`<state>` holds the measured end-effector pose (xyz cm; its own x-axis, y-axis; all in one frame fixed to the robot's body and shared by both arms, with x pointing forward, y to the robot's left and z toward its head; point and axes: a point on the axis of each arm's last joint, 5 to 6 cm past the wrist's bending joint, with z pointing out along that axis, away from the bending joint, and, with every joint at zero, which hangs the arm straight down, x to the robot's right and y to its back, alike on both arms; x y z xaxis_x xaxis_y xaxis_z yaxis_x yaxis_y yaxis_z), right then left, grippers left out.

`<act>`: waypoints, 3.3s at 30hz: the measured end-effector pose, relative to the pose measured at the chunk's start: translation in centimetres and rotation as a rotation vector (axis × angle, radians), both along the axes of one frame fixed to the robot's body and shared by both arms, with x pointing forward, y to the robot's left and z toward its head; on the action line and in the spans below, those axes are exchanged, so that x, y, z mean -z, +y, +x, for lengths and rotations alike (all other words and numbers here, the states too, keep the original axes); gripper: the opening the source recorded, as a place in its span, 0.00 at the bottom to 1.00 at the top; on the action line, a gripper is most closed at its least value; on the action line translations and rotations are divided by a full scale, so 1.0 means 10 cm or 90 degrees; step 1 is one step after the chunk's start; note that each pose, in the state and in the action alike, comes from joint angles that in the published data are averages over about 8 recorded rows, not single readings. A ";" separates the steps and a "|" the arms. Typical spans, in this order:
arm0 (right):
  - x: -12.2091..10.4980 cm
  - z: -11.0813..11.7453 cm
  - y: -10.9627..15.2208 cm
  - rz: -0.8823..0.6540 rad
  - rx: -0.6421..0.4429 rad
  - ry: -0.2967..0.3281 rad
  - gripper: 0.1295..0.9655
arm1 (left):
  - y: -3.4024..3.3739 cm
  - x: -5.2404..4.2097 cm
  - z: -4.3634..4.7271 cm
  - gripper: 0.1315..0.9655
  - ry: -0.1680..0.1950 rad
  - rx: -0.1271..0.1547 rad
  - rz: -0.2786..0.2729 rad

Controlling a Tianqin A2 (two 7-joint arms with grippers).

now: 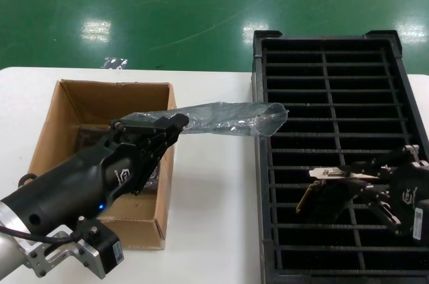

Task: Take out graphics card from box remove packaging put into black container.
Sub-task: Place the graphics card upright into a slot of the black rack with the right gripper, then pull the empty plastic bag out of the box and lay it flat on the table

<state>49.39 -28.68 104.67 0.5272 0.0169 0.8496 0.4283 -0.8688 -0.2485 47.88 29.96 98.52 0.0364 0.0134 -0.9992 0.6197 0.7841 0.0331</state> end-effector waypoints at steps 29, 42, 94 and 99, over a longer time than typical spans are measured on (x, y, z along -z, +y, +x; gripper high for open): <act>0.22 0.04 0.17 -0.025 0.018 -0.023 0.05 | 0.000 0.000 0.000 0.01 0.000 0.000 0.000; 0.35 0.01 0.17 -0.029 0.032 -0.057 0.05 | 0.000 0.000 0.000 0.01 0.000 0.000 0.000; 0.32 -0.12 -0.07 0.008 -0.016 -0.057 0.77 | -0.368 -0.018 0.059 0.01 0.123 -0.053 -0.246; 0.32 -0.12 -0.07 0.008 -0.016 -0.057 0.85 | -0.532 0.009 0.052 0.01 0.225 -0.080 -0.353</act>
